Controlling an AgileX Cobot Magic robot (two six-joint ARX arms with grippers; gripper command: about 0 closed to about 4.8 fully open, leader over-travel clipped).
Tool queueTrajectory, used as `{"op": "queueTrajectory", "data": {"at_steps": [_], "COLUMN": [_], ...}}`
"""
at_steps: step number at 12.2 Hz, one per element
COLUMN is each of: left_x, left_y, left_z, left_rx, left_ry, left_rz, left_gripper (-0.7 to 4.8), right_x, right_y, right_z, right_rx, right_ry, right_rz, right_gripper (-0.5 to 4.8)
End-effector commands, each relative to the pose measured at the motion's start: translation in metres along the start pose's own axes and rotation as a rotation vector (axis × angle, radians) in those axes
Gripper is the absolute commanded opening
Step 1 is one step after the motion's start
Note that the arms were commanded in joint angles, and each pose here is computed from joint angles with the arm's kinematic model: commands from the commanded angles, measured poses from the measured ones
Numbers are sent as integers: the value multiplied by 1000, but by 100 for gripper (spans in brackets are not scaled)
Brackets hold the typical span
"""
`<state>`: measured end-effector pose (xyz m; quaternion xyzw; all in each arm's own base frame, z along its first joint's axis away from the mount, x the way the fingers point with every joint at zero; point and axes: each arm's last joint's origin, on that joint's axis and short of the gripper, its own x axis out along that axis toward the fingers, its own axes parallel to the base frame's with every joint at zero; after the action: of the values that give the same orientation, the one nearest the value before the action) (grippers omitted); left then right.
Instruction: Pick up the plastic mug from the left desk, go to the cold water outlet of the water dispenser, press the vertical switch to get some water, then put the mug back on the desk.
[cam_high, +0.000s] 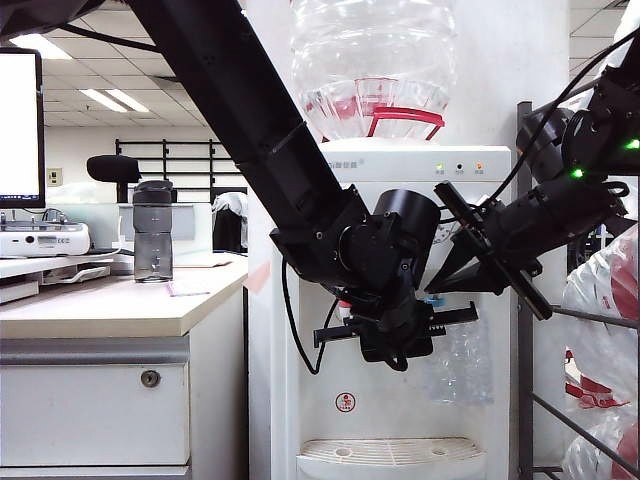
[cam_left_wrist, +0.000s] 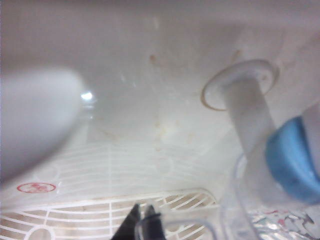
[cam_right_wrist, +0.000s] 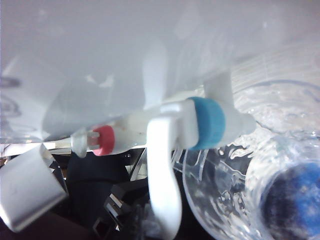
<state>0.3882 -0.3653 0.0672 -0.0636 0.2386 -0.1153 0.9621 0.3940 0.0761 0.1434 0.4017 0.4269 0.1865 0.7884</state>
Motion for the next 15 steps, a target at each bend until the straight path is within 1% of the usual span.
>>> {"op": "queueTrajectory", "data": {"at_steps": [1, 9, 15], "left_x": [-4, -4, -4], "left_y": [-8, -8, -8], "left_z": [11, 11, 11], "left_rx": [-23, -22, -23], "left_ry": [-52, -51, -50], "left_rz": [-44, -45, -47], "left_gripper": [-7, -7, -7], "right_x": [-1, -2, -2], "right_y": [-5, -7, -6], "right_z": [1, 2, 3], "right_rx": [24, 26, 39], "right_ry": [-22, -48, -58], "right_rz": [-52, -77, -73], "right_gripper": [-5, -5, -5]}}
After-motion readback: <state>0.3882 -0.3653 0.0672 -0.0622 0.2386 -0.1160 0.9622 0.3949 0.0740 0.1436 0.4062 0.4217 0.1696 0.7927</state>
